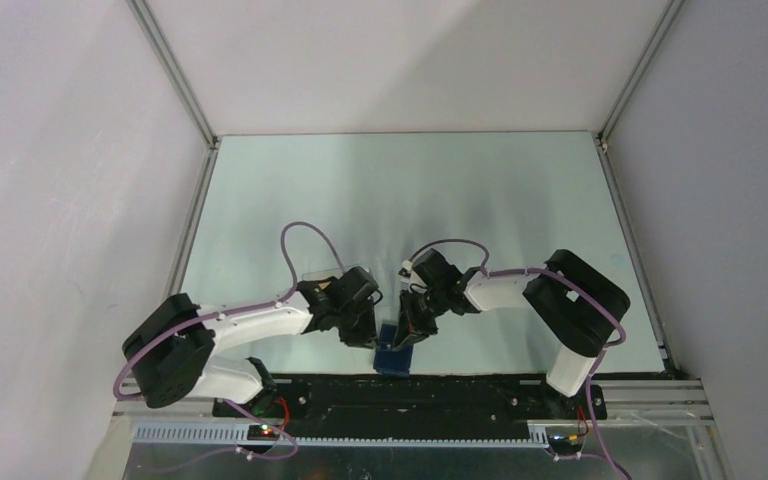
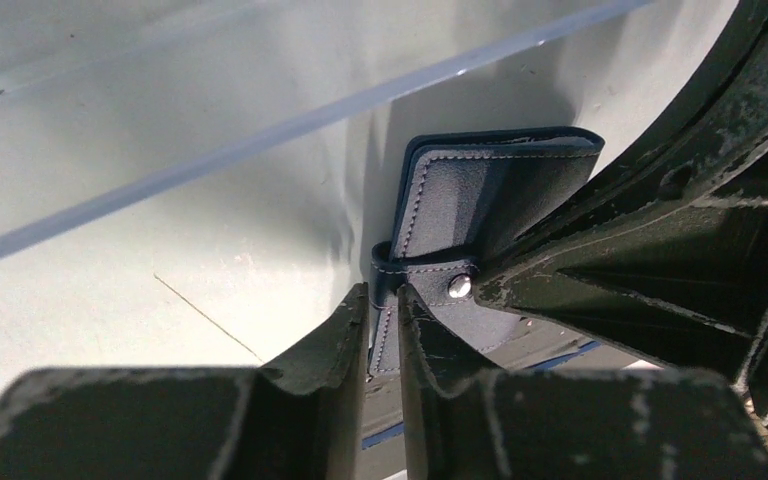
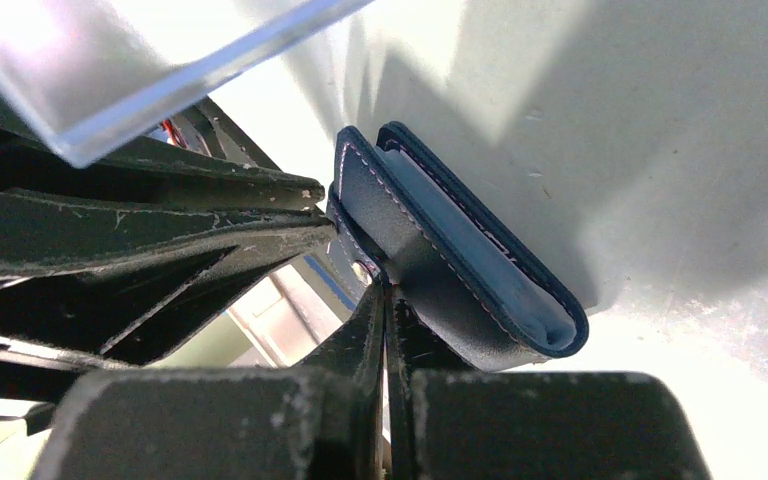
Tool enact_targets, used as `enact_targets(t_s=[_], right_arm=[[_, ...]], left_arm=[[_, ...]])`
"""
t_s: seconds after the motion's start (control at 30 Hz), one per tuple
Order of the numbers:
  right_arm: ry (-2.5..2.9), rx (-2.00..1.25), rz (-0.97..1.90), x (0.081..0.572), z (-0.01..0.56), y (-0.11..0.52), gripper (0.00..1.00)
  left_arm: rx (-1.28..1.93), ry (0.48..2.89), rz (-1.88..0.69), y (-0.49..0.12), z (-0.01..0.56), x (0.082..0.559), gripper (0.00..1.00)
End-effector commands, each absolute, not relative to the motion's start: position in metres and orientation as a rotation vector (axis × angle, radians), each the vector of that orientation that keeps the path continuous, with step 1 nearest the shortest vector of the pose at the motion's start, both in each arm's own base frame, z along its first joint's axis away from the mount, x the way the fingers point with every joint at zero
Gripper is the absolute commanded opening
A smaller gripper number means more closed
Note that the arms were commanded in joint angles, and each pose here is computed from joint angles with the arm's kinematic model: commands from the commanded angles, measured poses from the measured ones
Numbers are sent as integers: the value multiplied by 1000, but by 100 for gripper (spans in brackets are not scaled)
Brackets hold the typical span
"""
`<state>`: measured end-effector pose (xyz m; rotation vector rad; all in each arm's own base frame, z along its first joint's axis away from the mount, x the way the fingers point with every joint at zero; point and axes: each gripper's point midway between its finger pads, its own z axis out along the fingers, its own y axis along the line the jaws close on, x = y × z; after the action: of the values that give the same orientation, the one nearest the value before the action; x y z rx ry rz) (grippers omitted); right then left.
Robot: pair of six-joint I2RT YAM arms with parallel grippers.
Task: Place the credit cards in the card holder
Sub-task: Close the card holder at the corner of the board.
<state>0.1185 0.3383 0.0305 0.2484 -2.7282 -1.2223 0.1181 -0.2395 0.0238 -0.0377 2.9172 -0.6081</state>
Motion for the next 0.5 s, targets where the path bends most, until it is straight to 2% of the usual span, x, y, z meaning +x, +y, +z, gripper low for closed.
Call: enact_targets(t_s=[0.0, 0.07, 0.17, 0.47], right_arm=[[-2783, 280, -1180, 123, 24, 337, 0], [-2782, 279, -1173, 123, 21, 337, 0], [-2784, 279, -1158, 121, 17, 337, 0], [-2780, 280, -1141, 119, 11, 338, 0]], left_arm=[[-39, 2858, -632, -251, 36, 133, 24], [-36, 2848, -653, -254, 40, 134, 27], [-26, 2836, -683, -259, 46, 135, 26], [22, 2852, -675, -271, 44, 130, 8]])
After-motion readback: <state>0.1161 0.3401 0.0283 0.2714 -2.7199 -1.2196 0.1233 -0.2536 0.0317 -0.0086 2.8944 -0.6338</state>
